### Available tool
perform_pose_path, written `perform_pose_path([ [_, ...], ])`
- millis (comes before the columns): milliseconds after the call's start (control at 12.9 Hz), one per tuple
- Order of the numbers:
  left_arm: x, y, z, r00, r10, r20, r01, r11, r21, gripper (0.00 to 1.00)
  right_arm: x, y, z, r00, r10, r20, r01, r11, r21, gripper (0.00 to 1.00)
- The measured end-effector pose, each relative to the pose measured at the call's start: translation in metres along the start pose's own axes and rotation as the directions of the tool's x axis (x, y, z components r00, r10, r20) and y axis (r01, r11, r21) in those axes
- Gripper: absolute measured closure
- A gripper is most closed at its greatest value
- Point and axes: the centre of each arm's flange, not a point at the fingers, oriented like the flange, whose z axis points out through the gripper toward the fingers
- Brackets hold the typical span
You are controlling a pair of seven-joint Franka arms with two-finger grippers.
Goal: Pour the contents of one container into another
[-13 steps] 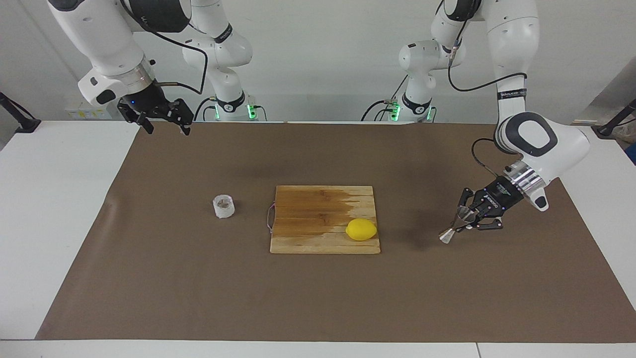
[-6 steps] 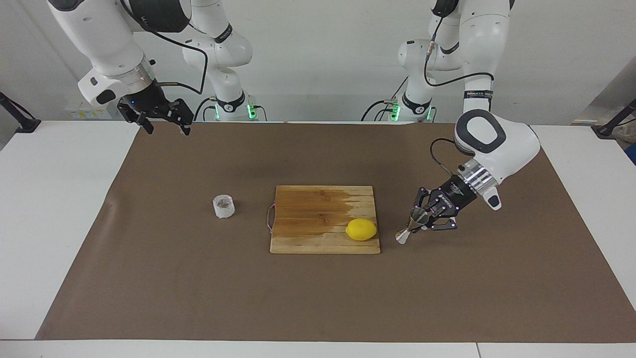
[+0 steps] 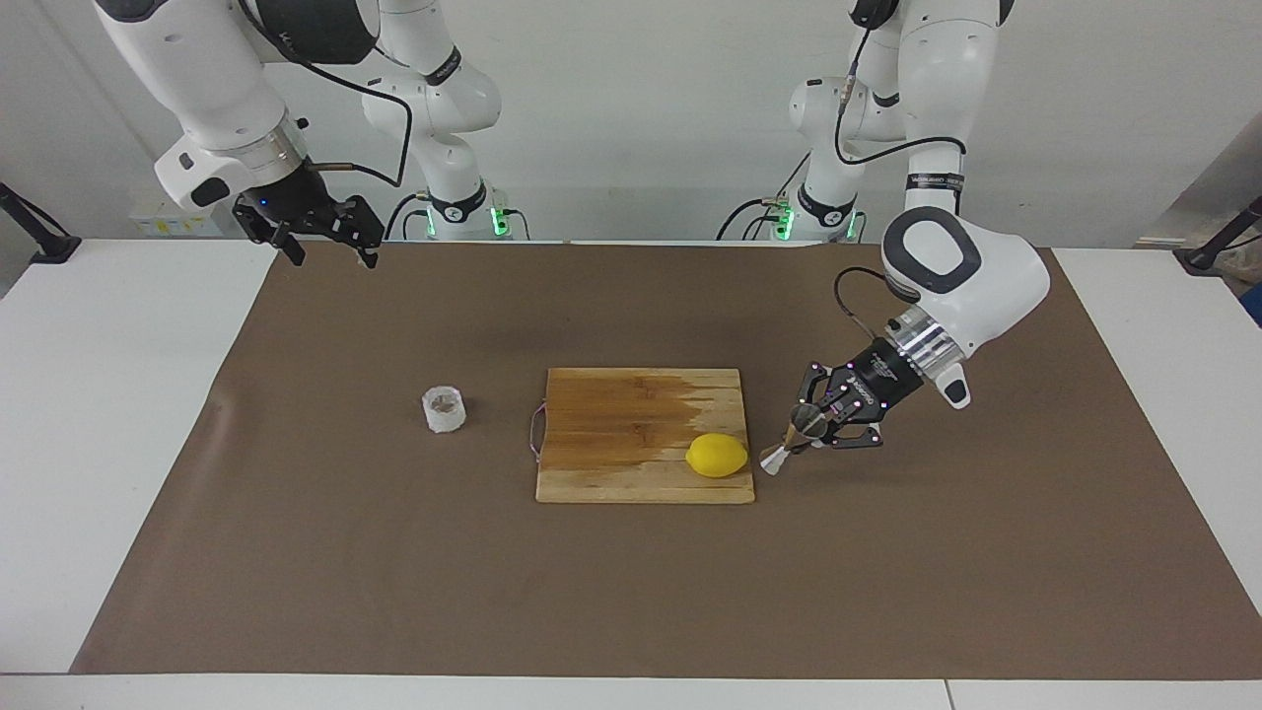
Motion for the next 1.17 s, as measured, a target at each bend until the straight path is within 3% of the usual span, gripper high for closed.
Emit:
perform_pose_path([
  [389, -0.027, -0.041, 0.037, 1.000, 0.005, -0.013, -0.005, 1.000, 0.000, 0.81, 0.000, 0.000, 0.000, 1.000, 0.000, 0.000, 0.000, 1.000, 0.000, 0.00],
  [777, -0.046, -0.087, 0.072, 1.000, -0.028, 0.014, 0.028, 1.000, -0.001, 0.81, 0.000, 0.000, 0.000, 1.000, 0.000, 0.000, 0.000, 1.000, 0.000, 0.00],
  [1166, -0.037, -0.118, 0.101, 0.999, -0.035, -0.022, 0.036, 0.999, 0.026, 0.81, 0.000, 0.000, 0.000, 1.000, 0.000, 0.000, 0.000, 1.000, 0.000, 0.00],
])
